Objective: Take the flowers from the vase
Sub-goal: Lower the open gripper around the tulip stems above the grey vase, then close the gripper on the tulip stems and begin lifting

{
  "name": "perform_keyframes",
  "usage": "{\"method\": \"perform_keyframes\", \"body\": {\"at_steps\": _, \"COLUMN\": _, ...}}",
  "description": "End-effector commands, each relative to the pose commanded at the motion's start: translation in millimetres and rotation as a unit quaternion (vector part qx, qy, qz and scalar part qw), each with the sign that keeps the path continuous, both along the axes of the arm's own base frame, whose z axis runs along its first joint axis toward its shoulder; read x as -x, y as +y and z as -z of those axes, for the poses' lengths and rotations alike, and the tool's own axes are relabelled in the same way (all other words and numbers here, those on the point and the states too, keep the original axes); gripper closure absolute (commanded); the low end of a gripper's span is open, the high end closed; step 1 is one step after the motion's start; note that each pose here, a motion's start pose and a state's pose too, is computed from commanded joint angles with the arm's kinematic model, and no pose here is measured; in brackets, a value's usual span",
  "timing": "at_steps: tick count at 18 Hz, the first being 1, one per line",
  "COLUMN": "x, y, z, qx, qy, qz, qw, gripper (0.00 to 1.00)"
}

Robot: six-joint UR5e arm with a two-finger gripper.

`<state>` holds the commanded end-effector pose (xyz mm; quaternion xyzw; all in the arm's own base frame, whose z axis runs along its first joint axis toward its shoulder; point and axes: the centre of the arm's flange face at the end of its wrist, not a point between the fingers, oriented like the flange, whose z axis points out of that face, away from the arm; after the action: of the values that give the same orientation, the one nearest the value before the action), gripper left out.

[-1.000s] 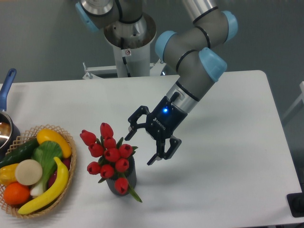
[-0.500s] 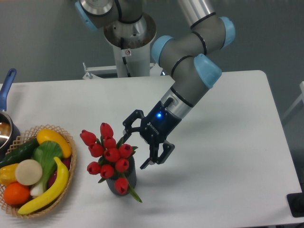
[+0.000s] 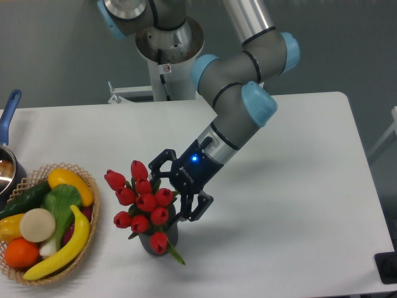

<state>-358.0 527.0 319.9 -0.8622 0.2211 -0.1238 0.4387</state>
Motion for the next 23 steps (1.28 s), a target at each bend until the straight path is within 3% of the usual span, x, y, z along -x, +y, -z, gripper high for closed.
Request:
{"method": "perform_keyframes", "body": {"at_steps": 11, "x": -6.2, "y": 11.0, "z": 3.6, "qx": -0.016, "qy": -0.013, "qz": 0.011, "qw": 0.9997, "gripper": 0.02}}
{"method": "perform_keyframes", "body": {"at_steps": 19, "x": -5.0, "y": 8.8, "z": 0.2, "qx": -0.017, "qy": -0.016, "qz": 0.006, "qw": 0.9997, "gripper": 0.49}}
{"method": "perform_keyframes", "body": {"at_steps": 23, "x": -4.0, "y": 7.3, "z": 0.0, "qx": -0.017, "qy": -0.018, "qz": 0.005, "qw": 0.9997, "gripper": 0.6}}
